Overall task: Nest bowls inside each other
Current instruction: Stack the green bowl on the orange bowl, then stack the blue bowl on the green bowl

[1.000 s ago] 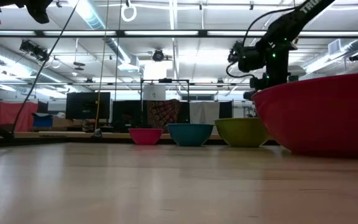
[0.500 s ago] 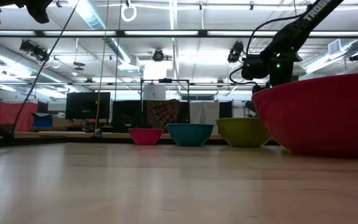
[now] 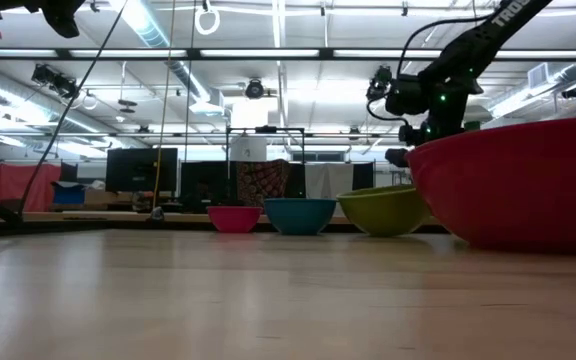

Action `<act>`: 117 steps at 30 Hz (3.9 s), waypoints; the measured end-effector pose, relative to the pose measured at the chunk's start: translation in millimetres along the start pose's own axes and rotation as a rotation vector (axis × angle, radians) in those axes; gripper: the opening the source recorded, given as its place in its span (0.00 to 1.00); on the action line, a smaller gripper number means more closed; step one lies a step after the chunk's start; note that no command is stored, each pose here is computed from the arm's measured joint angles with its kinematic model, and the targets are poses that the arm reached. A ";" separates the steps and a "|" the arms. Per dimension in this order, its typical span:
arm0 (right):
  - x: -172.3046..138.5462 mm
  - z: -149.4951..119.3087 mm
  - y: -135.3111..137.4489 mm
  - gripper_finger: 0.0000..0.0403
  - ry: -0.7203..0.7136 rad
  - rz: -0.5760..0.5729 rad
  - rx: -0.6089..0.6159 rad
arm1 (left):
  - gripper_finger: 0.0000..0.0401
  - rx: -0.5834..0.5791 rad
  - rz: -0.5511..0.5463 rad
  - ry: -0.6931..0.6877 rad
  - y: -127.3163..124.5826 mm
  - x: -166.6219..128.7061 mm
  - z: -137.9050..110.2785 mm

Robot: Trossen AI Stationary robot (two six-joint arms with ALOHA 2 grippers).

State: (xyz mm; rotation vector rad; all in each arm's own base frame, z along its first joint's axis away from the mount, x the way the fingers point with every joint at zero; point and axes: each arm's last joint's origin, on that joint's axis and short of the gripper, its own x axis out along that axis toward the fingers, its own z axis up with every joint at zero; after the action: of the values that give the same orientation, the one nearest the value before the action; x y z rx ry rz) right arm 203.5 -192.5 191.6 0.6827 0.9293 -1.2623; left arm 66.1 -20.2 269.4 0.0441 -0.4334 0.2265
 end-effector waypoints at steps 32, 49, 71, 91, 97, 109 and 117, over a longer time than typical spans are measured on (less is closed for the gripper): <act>-164.1 -67.4 -50.8 0.08 0.054 0.386 -0.569 | 0.47 -0.004 0.000 0.000 0.0 0.0 0.1; -121.3 -100.6 -20.4 0.08 0.330 0.137 -0.653 | 0.47 -0.003 0.000 0.000 0.0 0.0 0.0; -138.3 -84.2 20.1 0.64 0.455 -0.054 -0.643 | 0.47 -0.005 0.000 0.000 0.0 0.0 0.0; -111.3 -26.1 117.1 0.61 -0.150 0.265 -0.504 | 0.47 -0.004 0.000 0.000 0.1 0.0 0.0; -74.2 -18.4 153.7 0.61 -0.222 0.416 -0.703 | 0.47 0.007 0.000 0.000 0.0 0.0 0.0; -22.5 -7.0 182.2 0.61 -0.401 0.291 -1.021 | 0.47 0.020 -0.005 0.012 -0.6 0.0 -1.5; 9.3 -8.1 174.5 0.59 -0.259 0.295 -1.086 | 0.47 0.047 -0.006 0.014 -0.7 0.0 -1.7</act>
State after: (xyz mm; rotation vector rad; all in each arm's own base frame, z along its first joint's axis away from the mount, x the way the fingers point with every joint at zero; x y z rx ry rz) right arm 373.0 -155.6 168.8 -0.2022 1.0751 -0.4278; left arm 66.9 -20.8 267.9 0.0902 -0.4136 0.2309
